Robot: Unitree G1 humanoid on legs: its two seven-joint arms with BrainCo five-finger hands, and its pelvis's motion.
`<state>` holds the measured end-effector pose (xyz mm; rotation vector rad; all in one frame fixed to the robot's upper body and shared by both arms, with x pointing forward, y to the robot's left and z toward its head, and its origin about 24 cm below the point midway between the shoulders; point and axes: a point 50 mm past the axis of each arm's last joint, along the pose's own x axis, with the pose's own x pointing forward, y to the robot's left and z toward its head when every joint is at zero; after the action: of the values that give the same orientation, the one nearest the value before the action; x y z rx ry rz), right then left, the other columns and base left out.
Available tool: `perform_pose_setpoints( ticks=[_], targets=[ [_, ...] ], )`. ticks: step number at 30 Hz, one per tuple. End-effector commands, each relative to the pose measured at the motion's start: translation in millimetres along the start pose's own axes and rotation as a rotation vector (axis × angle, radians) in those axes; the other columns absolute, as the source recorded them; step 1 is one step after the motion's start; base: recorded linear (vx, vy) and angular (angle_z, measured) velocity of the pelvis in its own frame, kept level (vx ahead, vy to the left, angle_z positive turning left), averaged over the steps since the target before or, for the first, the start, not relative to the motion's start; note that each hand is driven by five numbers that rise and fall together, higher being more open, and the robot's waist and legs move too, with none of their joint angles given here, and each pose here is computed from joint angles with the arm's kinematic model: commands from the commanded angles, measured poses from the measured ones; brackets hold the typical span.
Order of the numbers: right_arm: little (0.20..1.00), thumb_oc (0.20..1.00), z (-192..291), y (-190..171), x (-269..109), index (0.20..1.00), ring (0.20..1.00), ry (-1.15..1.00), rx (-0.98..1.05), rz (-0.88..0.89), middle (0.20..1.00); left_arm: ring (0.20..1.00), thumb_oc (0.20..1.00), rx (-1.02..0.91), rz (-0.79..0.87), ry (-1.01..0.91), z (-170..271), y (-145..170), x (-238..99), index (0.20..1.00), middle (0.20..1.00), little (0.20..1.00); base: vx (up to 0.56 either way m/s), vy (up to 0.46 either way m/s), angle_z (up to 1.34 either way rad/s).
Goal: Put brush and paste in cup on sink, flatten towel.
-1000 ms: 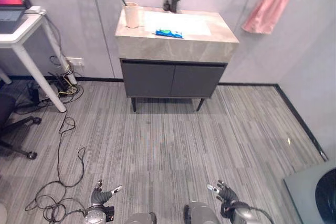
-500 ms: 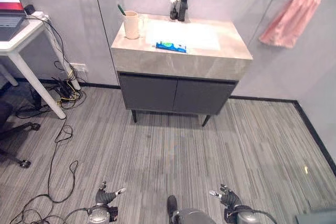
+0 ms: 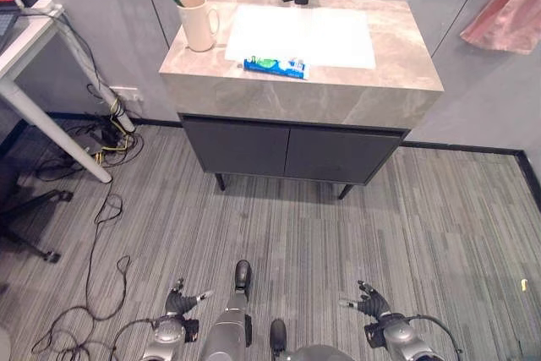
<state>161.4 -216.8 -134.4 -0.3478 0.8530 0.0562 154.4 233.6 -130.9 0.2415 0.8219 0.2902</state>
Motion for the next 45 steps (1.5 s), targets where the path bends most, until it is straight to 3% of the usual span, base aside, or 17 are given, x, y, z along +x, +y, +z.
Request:
perform_pose_setpoints(
  ticks=[1, 15, 29, 37, 45],
  targets=[
    [1.0, 1.0, -4.1, 5.6, -5.5, 1.0, 1.0, -0.04, 0.001, -0.005, 1.0, 1.0, 1.0, -0.03, 0.031, -0.098, 22.2, 9.3, 5.1, 1.0, 1.0, 1.0, 0.45, 0.393, -1.23],
    [1.0, 1.0, 24.0, 26.0, -5.5, 1.0, 1.0, -0.165, 0.055, 0.07, 1.0, 1.0, 1.0, 0.156, -0.039, -0.229, 36.9, 15.2, -2.3, 1.0, 1.0, 1.0, 0.22, 0.243, -0.17],
    [1.0, 1.0, 32.2, 17.8, -3.5, 1.0, 1.0, -0.192, -0.017, 0.088, 1.0, 1.0, 1.0, 0.135, -0.029, -0.245, 44.0, 7.1, 1.1, 1.0, 1.0, 1.0, 0.19, -0.186, 0.22],
    [1.0, 1.0, 25.7, -8.6, -0.3, 1.0, 1.0, -0.148, -0.008, -0.033, 1.0, 1.0, 1.0, 0.121, -0.09, -0.304, 61.3, -14.2, 0.1, 1.0, 1.0, 1.0, 0.09, -0.123, 0.23],
    [1.0, 1.0, 24.9, 1.8, -0.7, 1.0, 1.0, -0.161, -0.024, -0.016, 1.0, 1.0, 1.0, 0.197, -0.11, -0.328, 47.7, -15.3, -8.9, 1.0, 1.0, 1.0, 0.09, 0.117, -0.34]
  ],
)
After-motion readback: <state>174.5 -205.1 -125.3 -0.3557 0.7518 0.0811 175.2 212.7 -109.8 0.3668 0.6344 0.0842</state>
